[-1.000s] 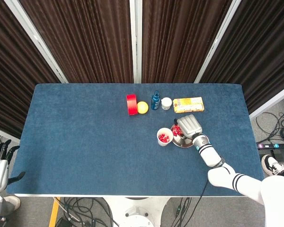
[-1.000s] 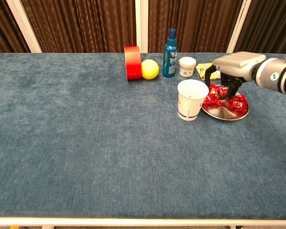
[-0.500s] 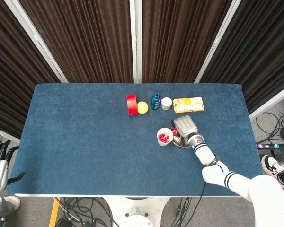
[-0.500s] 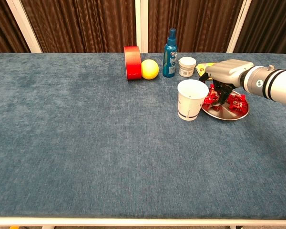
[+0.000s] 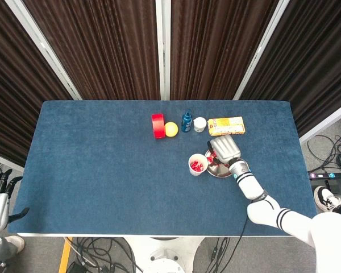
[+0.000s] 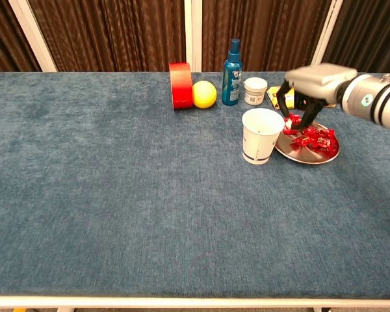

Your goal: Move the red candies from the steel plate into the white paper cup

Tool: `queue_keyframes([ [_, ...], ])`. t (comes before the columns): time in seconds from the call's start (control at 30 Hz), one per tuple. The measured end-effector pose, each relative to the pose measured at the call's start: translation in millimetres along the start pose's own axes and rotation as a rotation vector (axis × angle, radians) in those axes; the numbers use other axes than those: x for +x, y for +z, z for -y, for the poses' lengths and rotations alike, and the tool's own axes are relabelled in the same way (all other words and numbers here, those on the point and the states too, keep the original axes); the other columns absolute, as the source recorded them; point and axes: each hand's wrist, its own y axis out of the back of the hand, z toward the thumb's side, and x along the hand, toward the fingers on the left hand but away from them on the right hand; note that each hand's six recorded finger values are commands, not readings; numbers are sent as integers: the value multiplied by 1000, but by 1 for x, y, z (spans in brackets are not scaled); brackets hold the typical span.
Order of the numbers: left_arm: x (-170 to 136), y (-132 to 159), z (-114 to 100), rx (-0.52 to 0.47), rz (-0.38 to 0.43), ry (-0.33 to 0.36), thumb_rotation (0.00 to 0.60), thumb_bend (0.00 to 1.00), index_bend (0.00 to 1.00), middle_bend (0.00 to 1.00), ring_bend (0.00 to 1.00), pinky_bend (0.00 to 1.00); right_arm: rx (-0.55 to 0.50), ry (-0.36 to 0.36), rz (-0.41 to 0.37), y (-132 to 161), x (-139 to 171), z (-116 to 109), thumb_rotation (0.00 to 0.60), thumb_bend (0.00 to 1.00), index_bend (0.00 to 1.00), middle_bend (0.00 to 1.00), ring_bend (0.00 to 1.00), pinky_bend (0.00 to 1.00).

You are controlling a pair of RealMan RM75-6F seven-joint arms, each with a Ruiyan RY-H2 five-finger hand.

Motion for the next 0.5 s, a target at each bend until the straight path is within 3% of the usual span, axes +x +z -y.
queue_keyframes([
  [0.33, -1, 2, -2, 3, 6, 5, 600, 0, 259, 153, 92, 127, -68, -147, -152, 32, 39, -60, 600, 303, 599, 980, 947, 1000],
  [0.5, 0, 1, -2, 4, 4, 3, 600, 0, 259, 153, 92, 127, -57, -132, -173, 40, 40, -58, 600, 302, 578, 980, 946, 1000],
])
